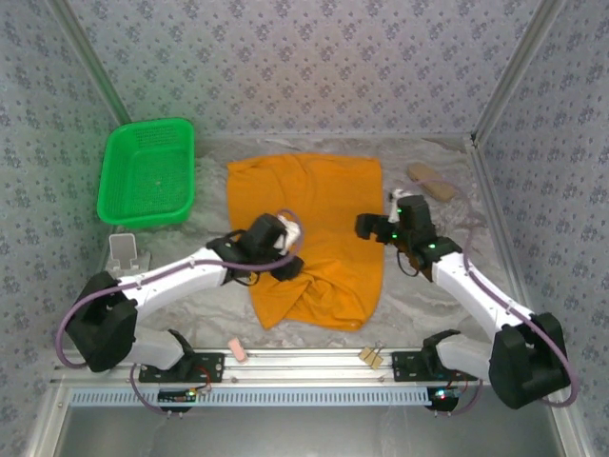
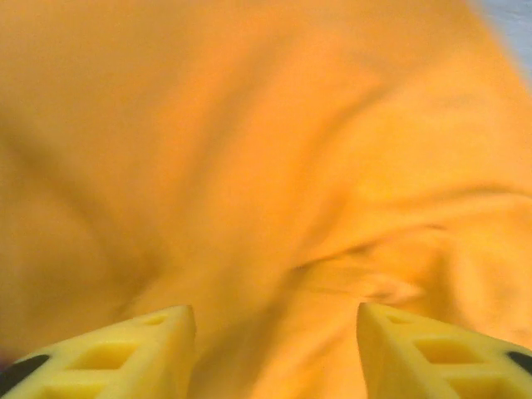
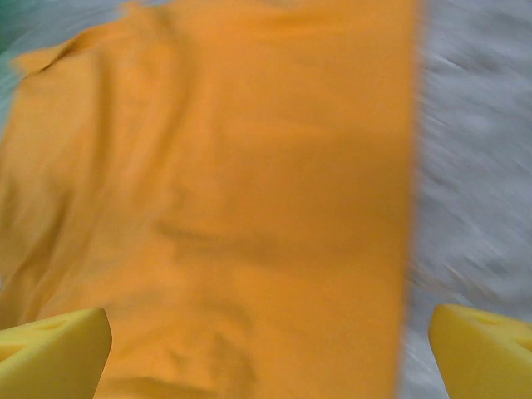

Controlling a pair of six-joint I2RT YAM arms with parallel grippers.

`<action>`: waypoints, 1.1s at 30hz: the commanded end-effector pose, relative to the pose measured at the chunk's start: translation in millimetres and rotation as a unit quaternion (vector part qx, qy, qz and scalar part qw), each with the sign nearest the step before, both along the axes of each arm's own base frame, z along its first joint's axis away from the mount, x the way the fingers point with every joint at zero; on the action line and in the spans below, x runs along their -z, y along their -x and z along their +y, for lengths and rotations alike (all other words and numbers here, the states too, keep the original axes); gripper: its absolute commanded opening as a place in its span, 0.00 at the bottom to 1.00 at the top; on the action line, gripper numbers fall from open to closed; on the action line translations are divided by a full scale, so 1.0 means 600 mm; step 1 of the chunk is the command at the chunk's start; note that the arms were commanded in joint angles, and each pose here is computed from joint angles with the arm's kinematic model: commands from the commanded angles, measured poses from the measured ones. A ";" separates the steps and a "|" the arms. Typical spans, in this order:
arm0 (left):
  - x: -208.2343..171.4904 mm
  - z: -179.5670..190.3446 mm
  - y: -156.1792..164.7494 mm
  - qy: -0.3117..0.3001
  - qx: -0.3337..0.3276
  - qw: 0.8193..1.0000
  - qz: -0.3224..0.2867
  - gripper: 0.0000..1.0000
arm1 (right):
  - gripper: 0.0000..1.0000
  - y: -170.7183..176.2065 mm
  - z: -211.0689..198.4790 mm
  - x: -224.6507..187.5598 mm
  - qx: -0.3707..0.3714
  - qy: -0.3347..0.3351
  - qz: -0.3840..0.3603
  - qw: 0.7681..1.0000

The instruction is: Fold the inside-out t-shirt

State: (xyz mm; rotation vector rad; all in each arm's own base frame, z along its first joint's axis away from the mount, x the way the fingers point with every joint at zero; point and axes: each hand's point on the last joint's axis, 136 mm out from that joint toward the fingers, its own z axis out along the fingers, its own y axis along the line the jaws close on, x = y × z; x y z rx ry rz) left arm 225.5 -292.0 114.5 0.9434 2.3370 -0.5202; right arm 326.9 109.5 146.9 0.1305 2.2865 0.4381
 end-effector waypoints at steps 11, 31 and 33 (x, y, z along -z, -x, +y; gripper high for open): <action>0.084 -0.247 0.192 -0.051 0.478 0.865 -0.142 0.59 | 0.99 0.047 -0.138 0.052 0.216 -0.109 0.117 0.963; -0.024 -0.298 0.016 -0.027 0.268 0.943 -0.196 0.00 | 0.98 0.046 -0.147 0.057 0.192 -0.141 0.108 0.965; -0.093 -0.290 -0.036 0.037 0.186 0.965 -0.179 0.00 | 0.99 0.044 -0.129 0.051 0.153 -0.148 0.101 0.972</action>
